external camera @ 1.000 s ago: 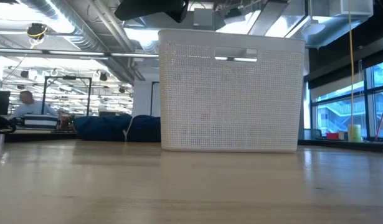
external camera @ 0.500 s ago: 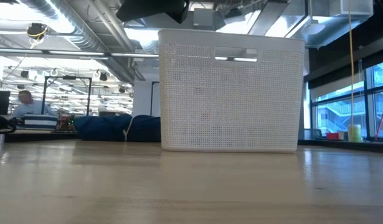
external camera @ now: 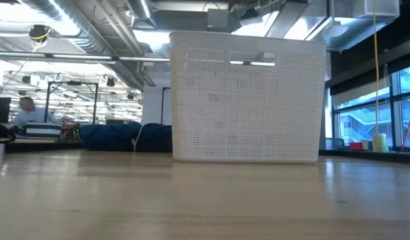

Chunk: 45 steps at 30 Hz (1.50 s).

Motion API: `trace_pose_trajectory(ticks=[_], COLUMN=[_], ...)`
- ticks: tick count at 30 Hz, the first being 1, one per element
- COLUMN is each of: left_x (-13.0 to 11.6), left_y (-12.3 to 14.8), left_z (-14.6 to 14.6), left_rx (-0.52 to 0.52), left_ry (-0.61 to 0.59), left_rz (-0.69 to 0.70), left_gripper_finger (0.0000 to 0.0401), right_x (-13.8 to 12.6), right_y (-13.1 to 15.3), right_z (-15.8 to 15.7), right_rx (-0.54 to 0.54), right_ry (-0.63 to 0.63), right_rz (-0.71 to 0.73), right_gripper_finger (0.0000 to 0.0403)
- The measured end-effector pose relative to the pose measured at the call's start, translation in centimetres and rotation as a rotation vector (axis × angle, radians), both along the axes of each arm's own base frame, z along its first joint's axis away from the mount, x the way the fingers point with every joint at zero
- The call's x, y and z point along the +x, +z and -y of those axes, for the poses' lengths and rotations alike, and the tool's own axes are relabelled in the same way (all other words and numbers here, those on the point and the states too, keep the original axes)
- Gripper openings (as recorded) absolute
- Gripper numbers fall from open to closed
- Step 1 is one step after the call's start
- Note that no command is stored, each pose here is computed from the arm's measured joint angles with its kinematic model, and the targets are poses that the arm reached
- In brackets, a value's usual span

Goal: Pick & place medical supplies in basket/bin
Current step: Put the orange medicine bottle into the bin

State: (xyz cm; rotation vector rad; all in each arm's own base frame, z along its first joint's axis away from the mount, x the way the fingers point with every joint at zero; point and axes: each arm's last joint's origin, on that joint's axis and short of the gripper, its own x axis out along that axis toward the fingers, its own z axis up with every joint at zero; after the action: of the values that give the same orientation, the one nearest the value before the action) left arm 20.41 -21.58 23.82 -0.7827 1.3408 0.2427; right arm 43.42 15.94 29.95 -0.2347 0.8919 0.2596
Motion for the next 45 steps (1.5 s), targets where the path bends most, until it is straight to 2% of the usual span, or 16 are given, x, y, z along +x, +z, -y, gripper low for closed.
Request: trace_pose_trajectory(ticks=[3,7,14,19,23,27,31,35,39,45], left_x=[1.0,2.0,3.5,4.6,5.3,5.8,6.6,6.9,5.8,3.7], left_y=[2.7,5.9,8.7,9.5,9.8,10.0,10.4,11.2,12.3,14.0], left_z=[-1.4,-3.1,-6.1,-7.6,-8.5,-9.5,-10.9,-12.7,-14.6,-17.0], left_rx=[-0.027,-0.048,0.069,0.098,0.056,0.067,0.137,0.25,0.341,0.396], left_ry=[-0.042,-0.164,-0.322,-0.447,-0.539,-0.604,-0.635,-0.682,-0.73,-0.686], left_rz=[0.234,0.489,0.779,0.901,0.951,0.99,1.066,1.164,1.201,1.236], left_gripper_finger=[0.0182,0.0182,0.0182,0.0182,0.0182,0.0182,0.0183,0.0183,0.0182,0.0183], right_x=[0.1,0.1,-0.1,-0.6,-1.3,-2.0,-2.2,-2.4,-3.0,-3.2], right_y=[1.2,3.1,6.7,9.1,10.3,11.5,11.7,11.7,12.6,13.7], right_z=[0.0,-0.1,-0.1,-0.1,0.3,0.7,0.7,1.0,1.5,2.4], right_rx=[-0.02,-0.046,-0.096,-0.059,-0.035,0.061,0.128,0.164,0.133,0.116], right_ry=[0.039,0.093,0.188,0.258,0.231,0.168,0.149,0.022,-0.076,-0.176], right_rz=[0.044,0.111,0.245,0.309,0.331,0.344,0.322,0.301,0.336,0.407], right_gripper_finger=[0.0204,0.0204,0.0204,0.0204,0.0204,0.0204,0.0204,0.0204,0.0204,0.0204])
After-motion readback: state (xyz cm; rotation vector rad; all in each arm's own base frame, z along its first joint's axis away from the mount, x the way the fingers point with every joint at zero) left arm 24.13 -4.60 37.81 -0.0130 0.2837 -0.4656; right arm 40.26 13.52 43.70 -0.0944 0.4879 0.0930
